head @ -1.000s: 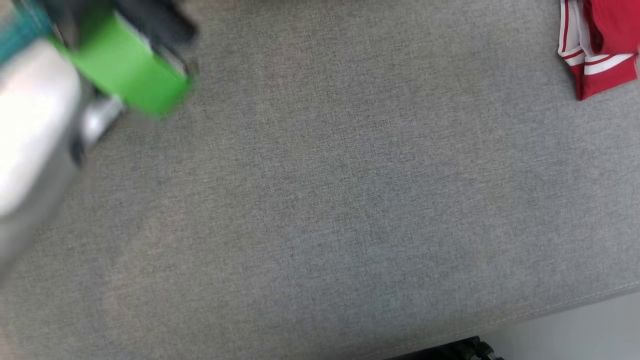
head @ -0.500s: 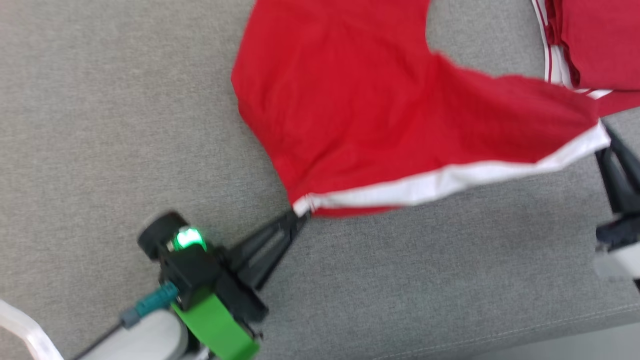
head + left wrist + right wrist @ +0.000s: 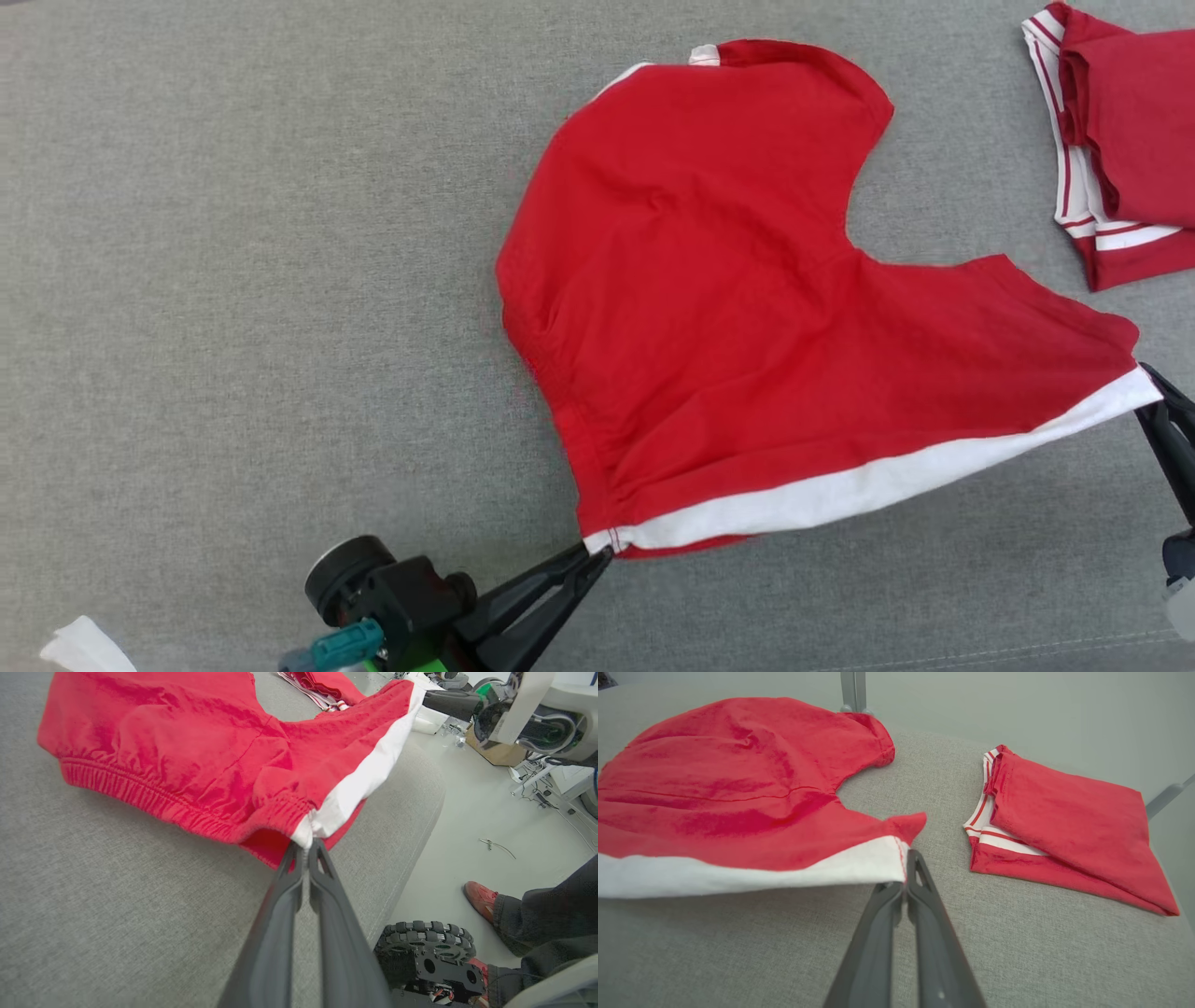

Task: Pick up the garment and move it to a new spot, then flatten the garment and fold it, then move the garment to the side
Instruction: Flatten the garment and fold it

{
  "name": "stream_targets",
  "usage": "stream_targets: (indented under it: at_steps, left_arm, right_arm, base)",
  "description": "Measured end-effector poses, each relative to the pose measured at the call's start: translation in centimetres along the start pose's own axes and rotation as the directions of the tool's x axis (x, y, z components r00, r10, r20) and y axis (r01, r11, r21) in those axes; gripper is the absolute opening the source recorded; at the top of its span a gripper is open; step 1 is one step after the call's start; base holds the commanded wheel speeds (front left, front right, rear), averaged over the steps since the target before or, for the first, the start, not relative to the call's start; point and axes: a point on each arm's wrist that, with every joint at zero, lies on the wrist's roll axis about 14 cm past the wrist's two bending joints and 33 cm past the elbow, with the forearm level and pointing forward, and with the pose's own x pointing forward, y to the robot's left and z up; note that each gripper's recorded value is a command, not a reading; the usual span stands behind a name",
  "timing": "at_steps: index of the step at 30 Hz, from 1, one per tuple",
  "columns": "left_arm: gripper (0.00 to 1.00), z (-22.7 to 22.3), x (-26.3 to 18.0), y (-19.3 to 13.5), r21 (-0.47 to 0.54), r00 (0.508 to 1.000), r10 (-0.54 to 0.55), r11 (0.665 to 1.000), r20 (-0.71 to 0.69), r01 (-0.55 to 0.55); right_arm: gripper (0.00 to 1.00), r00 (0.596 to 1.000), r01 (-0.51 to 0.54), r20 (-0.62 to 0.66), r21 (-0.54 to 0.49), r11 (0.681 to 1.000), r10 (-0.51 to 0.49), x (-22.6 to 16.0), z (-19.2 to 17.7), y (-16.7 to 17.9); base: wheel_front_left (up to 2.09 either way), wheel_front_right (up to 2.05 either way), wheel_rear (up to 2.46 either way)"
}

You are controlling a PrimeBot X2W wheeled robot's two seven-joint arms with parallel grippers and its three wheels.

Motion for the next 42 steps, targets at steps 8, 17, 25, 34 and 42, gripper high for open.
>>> stream_targets:
  at_steps: [8, 17, 25, 34, 42]
  left_arm:
    - [0.0, 3.3, -0.2, 1.1, 0.013, 0.995, 0.017, 1.0, 0.098, -0.018]
    - [0.0, 16.1, 2.6, 1.2, 0.378, 0.961, -0.175, 0.922, 0.214, 0.084]
    - [0.0, 27.6, 5.5, 1.8, 0.672, 0.947, -0.211, 0.741, 0.241, -0.006]
    - [0.0, 31.6, 12.8, 7.2, 0.825, 0.958, -0.174, 0.557, 0.23, -0.096]
    - [0.0, 36.1, 17.0, 13.3, 0.862, 0.896, -0.202, 0.417, 0.396, -0.287]
  right_arm:
    - [0.0, 0.997, -0.01, 0.075, -0.018, 1.0, 0.011, 0.9, 3.2, 0.0]
    - [0.0, 0.917, 0.086, 0.398, -0.232, 0.969, 0.014, 2.2, 16.7, -4.3]
    - [0.0, 0.84, 0.189, 0.543, -0.334, 0.923, 0.024, 2.9, 26.2, -7.4]
    - [0.0, 0.805, 0.257, 0.594, -0.331, 0.908, -0.011, 11.0, 30.2, -10.4]
    - [0.0, 0.73, 0.376, 0.681, -0.329, 0.866, -0.058, 15.9, 31.7, -13.8]
  base:
    - [0.0, 0.0, 0.0]
    - [0.0, 0.0, 0.0]
    - [0.0, 0.0, 0.0]
    - [0.0, 0.0, 0.0]
    - [0.0, 0.0, 0.0]
